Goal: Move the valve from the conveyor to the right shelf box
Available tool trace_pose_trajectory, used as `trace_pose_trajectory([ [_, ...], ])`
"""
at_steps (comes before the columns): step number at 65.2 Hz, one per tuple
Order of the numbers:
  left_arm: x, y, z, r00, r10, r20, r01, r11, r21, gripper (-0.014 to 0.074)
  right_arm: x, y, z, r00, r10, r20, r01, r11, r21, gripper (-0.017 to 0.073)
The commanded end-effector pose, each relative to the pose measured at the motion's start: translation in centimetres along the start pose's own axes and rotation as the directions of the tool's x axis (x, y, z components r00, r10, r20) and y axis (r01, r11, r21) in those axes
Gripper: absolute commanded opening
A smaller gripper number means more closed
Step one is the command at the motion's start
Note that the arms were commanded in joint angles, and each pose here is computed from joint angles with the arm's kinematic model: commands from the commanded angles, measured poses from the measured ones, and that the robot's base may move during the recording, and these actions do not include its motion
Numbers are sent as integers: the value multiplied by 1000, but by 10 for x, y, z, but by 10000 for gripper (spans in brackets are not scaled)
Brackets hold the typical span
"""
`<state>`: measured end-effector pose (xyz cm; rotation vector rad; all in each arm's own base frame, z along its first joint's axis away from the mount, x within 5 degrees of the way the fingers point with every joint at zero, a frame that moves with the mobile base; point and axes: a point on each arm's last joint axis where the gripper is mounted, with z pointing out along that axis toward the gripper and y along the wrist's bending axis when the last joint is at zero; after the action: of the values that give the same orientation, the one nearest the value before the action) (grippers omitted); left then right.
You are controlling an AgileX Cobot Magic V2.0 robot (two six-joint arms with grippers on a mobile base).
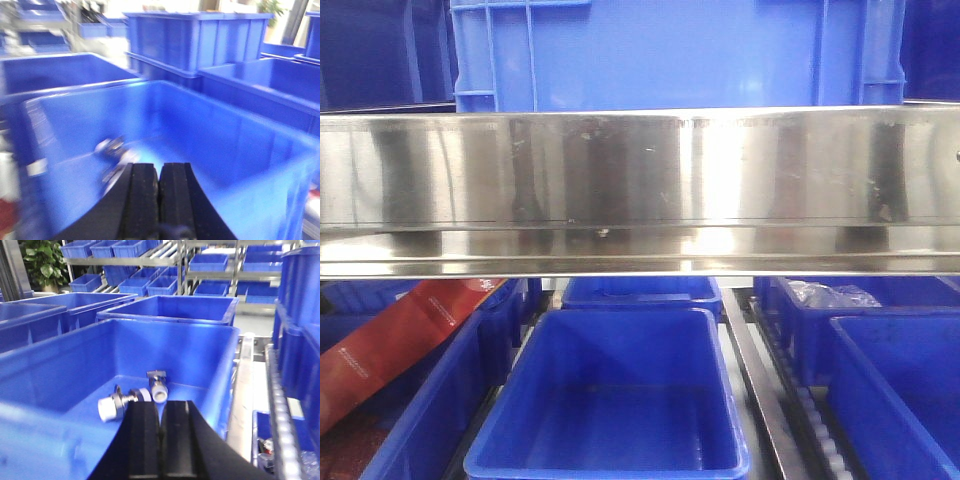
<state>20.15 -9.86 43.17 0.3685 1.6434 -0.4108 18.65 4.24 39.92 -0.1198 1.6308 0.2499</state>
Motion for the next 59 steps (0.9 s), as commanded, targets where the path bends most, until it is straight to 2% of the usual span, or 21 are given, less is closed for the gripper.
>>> trace_pose_trajectory([
  [1, 15, 7, -27, 1000, 3, 25, -2, 999, -46, -111, 8, -2, -21, 997, -25, 75, 24, 1000, 12, -164],
  [6, 30, 15, -47, 1000, -1, 27, 3, 995, -100, -111, 21, -3, -35, 995, -25, 101, 23, 1000, 17, -164],
  [13, 61, 25, -77, 999, -6, 42, 14, 981, -192, -111, 43, -5, -55, 992, -25, 120, 23, 1000, 22, -164],
  [24, 96, 26, -116, 997, 0, 75, 21, 961, -276, -111, 72, -7, -81, 990, -25, 141, 23, 1000, 21, -164],
  [35, 117, 19, -144, 991, 21, 131, 19, 953, -302, -111, 77, -7, -102, 981, -26, 194, 24, 1000, 13, -164],
  [47, 114, 9, -169, 968, 65, 244, 12, 954, -299, -111, 72, -6, -114, 969, -20, 246, 19, 1000, 8, -164],
  [59, 113, 5, -181, 951, 85, 298, 8, 955, -298, -111, 71, -6, -114, 966, -20, 257, 18, 1000, 8, -164],
])
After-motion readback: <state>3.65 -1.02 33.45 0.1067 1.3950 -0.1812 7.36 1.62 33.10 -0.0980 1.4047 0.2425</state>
